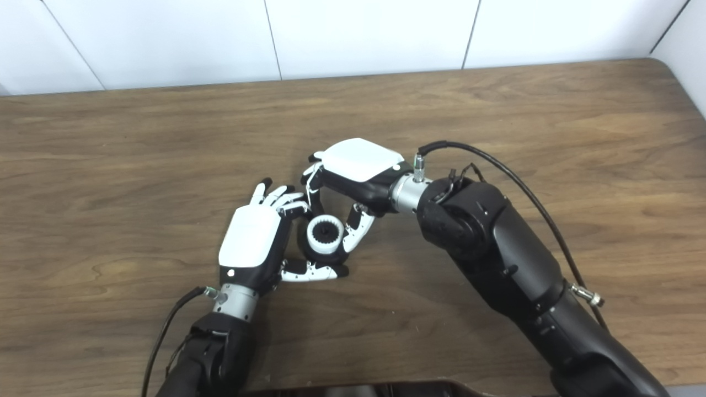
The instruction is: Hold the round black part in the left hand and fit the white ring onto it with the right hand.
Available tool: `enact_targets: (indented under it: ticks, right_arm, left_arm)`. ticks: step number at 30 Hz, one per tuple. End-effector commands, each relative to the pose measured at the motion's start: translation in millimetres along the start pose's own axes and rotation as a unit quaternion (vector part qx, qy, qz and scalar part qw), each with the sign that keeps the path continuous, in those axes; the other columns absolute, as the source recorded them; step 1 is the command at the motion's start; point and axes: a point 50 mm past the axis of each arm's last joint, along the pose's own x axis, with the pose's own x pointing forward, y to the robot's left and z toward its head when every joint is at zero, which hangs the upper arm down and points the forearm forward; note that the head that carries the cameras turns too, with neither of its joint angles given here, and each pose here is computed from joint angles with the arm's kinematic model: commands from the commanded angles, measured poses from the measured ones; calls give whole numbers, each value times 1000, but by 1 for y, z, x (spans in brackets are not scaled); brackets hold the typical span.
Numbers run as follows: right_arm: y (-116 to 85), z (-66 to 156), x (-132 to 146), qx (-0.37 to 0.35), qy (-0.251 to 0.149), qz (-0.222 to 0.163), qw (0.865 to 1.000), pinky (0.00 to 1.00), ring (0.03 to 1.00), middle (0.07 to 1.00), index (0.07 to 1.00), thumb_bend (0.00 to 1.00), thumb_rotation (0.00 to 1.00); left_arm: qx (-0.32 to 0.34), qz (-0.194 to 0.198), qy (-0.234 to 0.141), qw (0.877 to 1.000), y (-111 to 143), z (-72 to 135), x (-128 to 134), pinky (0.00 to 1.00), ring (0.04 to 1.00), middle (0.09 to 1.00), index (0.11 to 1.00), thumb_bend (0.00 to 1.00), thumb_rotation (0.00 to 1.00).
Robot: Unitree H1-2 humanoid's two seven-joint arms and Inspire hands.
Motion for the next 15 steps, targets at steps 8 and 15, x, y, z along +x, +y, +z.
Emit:
enact_targets:
  ticks: [8, 15]
  right_arm:
    - [-13, 3, -1, -24, -8, -19, 1000, 954, 955, 859, 491, 525, 142]
    - [-20, 3, -2, -23, 0, -17, 1000, 989, 979, 907, 674, 957, 293]
  left_arm:
    - [13, -21, 5, 1000, -7, -2, -1, 1000, 877, 780, 483, 523, 56]
    - [13, -24, 7, 1000, -7, -2, -1, 1000, 878, 780, 483, 523, 56]
